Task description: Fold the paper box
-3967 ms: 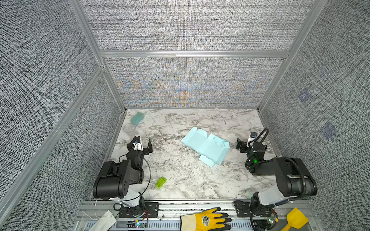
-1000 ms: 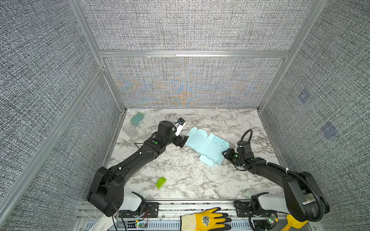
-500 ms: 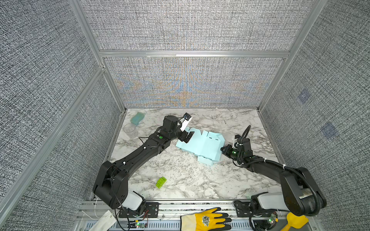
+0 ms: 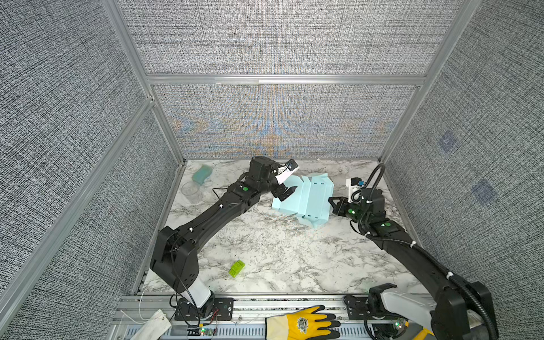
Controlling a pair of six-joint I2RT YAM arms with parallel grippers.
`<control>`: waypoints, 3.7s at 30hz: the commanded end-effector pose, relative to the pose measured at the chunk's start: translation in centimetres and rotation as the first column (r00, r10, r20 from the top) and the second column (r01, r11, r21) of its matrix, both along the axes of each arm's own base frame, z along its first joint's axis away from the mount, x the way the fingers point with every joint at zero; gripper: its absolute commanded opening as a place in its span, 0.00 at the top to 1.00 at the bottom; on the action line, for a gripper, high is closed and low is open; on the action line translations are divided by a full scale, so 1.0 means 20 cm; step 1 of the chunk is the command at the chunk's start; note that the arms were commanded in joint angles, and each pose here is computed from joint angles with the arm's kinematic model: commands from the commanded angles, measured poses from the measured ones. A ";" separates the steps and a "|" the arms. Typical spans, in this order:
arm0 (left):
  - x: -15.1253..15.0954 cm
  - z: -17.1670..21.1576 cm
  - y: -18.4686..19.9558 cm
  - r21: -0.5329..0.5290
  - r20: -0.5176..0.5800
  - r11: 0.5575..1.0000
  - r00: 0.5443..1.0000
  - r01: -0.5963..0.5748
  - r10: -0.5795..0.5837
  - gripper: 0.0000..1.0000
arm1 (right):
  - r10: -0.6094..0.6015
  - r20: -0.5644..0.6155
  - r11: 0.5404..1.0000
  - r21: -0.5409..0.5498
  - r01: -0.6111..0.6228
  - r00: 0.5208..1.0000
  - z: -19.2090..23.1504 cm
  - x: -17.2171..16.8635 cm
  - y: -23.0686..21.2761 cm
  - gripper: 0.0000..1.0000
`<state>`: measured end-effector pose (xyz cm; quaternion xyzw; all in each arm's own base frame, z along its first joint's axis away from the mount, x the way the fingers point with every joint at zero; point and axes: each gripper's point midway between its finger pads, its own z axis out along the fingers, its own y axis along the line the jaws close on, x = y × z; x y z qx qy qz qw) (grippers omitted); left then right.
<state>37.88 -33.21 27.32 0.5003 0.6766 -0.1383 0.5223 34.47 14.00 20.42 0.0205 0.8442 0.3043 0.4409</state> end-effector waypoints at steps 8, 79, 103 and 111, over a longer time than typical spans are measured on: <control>0.05 0.04 -0.14 0.044 0.192 0.987 0.968 0.155 -0.161 0.01 | 0.142 0.019 0.990 -0.006 -0.142 0.990 0.08 -0.04 0.11 1.00; 0.29 -0.08 -0.30 -0.052 0.048 0.993 0.994 0.102 -0.099 1.00 | 0.219 0.017 0.974 -0.064 -0.218 0.976 0.12 0.04 0.20 1.00; 0.57 -0.05 -0.01 -0.160 -0.331 0.924 0.901 -0.347 0.281 1.00 | -0.086 0.073 0.994 -0.062 0.091 0.994 0.25 0.37 -0.07 0.40; 0.43 -0.14 0.10 -0.224 -0.441 0.888 0.854 -0.401 0.275 1.00 | 0.006 0.081 0.998 -0.067 -0.001 0.997 0.24 0.46 -0.11 0.41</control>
